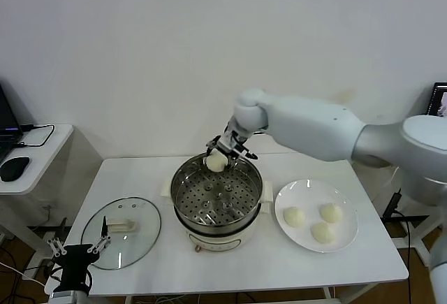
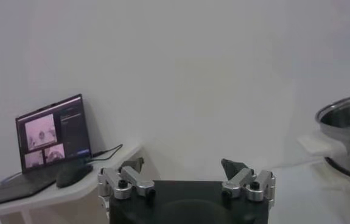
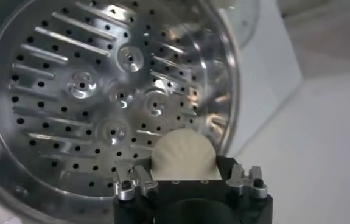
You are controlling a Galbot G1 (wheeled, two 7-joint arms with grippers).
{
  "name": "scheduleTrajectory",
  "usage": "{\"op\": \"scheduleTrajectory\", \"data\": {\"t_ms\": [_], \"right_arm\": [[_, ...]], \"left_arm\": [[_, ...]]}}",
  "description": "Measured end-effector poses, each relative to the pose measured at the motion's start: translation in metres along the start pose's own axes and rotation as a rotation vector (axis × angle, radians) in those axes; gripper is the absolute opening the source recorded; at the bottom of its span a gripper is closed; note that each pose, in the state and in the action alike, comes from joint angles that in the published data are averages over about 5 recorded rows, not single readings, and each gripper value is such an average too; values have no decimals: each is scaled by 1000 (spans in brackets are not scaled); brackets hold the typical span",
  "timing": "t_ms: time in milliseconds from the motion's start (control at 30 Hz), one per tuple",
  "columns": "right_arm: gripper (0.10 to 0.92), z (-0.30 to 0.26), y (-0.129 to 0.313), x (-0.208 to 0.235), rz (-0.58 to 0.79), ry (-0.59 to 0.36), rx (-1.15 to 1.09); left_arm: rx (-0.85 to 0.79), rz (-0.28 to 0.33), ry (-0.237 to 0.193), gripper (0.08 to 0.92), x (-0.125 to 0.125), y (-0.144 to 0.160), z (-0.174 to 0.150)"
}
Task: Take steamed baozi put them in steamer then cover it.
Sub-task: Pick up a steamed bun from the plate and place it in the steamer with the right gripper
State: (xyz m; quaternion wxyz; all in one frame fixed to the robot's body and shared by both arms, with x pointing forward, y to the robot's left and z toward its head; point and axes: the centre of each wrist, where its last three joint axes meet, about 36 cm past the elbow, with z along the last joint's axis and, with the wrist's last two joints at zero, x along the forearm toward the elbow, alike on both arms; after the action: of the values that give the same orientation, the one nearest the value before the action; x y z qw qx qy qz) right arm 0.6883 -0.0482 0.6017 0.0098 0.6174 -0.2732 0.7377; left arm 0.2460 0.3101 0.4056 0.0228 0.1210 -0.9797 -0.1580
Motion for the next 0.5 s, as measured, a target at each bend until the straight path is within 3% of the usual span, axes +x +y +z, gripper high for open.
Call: {"op": "scheduleTrajectory", "data": {"t_ms": [267,500], "right_arm": [[674,-3,-3,-27,-22,-12,111],[799,-6,-5,-37,-30,-27,157]], "left_arm": [[2,-2,0,823,-2,-1,0],[5,-5,0,823,-1,-2,-1]]}}
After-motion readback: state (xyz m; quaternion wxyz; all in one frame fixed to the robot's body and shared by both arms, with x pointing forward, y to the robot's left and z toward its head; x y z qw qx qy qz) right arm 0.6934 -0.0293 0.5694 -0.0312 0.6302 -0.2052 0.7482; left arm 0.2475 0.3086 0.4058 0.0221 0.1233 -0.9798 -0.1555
